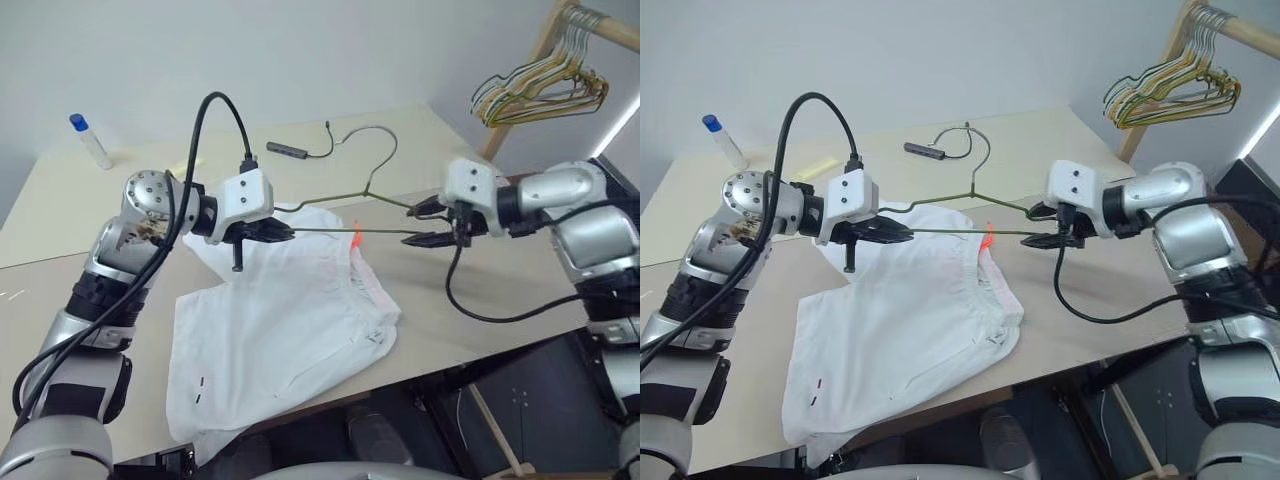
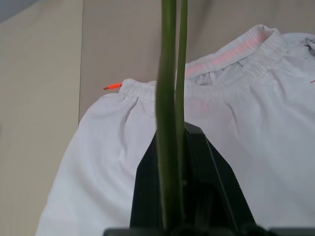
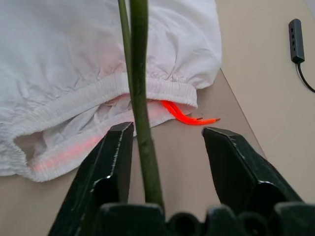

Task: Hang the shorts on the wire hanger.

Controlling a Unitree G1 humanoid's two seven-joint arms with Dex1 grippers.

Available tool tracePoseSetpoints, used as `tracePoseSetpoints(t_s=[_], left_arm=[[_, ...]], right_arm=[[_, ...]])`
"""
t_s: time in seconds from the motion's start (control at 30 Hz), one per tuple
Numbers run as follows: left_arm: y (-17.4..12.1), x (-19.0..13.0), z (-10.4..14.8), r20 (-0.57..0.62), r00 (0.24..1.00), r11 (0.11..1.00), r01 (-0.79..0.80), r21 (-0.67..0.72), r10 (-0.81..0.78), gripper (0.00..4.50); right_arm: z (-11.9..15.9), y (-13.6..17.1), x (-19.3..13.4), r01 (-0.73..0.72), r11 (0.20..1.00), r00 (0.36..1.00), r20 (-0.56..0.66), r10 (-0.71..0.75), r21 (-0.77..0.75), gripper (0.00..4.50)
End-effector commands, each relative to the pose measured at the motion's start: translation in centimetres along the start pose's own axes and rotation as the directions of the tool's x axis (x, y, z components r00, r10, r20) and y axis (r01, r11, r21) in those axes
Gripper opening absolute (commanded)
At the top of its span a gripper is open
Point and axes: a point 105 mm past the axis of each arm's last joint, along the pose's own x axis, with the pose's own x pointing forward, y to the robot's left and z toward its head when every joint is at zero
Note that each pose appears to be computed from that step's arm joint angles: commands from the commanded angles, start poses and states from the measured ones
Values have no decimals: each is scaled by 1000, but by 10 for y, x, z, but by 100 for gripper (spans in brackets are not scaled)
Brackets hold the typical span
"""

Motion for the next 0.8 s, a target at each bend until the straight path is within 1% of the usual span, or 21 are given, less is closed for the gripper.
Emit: tracePoseSetpoints(t_s=[0.03, 0.17, 0.23, 0.3, 0.33, 0.43, 0.53, 0.57, 0.63, 0.67, 0.7, 0.73, 0.77, 0.8], left_arm=[[5, -8, 10, 20, 999, 999, -33, 35, 32, 0], [3, -7, 9, 22, 999, 999, -26, 44, 25, 0], [3, -6, 10, 41, 999, 998, -31, 56, 29, 0], [2, -8, 14, 102, 995, 997, -23, 76, 15, 56], [1, -10, 13, 126, 992, 998, -14, 69, 5, 71], [7, -16, 4, 129, 991, 998, -34, 46, 28, 164], [21, -33, -7, 165, 980, 994, -109, -32, 112, 262], [27, -41, -7, 218, 959, 983, -169, -69, 181, 294], [35, -51, -5, 293, 917, 962, -244, -122, 270, 360], [36, -55, -3, 323, 897, 952, -267, -150, 302, 389], [33, -58, 0, 346, 889, 951, -254, -175, 301, 417], [26, -61, 2, 362, 888, 954, -227, -194, 285, 417], [17, -62, 4, 375, 891, 961, -191, -202, 256, 417], [10, -62, 5, 383, 893, 964, -167, -205, 236, 417]], right_arm=[[12, -6, -4, 11, 999, 1000, 11, -11, -31, 158], [17, -4, -10, 4, 1000, 999, 43, -3, -21, 9], [15, -1, -14, 8, 1000, 999, 45, -7, -20, 4], [11, 2, -21, 7, 1000, 999, 50, -7, 1, 0], [8, 5, -24, 11, 1000, 999, 50, -12, 14, 0], [0, 11, -35, 30, 997, 998, 56, -34, 75, 0], [-20, 23, -51, 69, 981, 997, 32, -76, 179, 0], [-30, 30, -56, 87, 966, 995, 18, -94, 243, 0], [-43, 41, -63, 110, 939, 993, -1, -116, 326, 0], [-50, 47, -65, 121, 919, 992, -13, -125, 375, 0], [-59, 54, -65, 136, 887, 990, -31, -136, 442, 0], [-69, 62, -65, 145, 845, 989, -48, -141, 515, 0], [-80, 73, -63, 147, 773, 989, -68, -133, 617, 0], [-87, 81, -61, 146, 719, 989, -81, -124, 680, 0]])
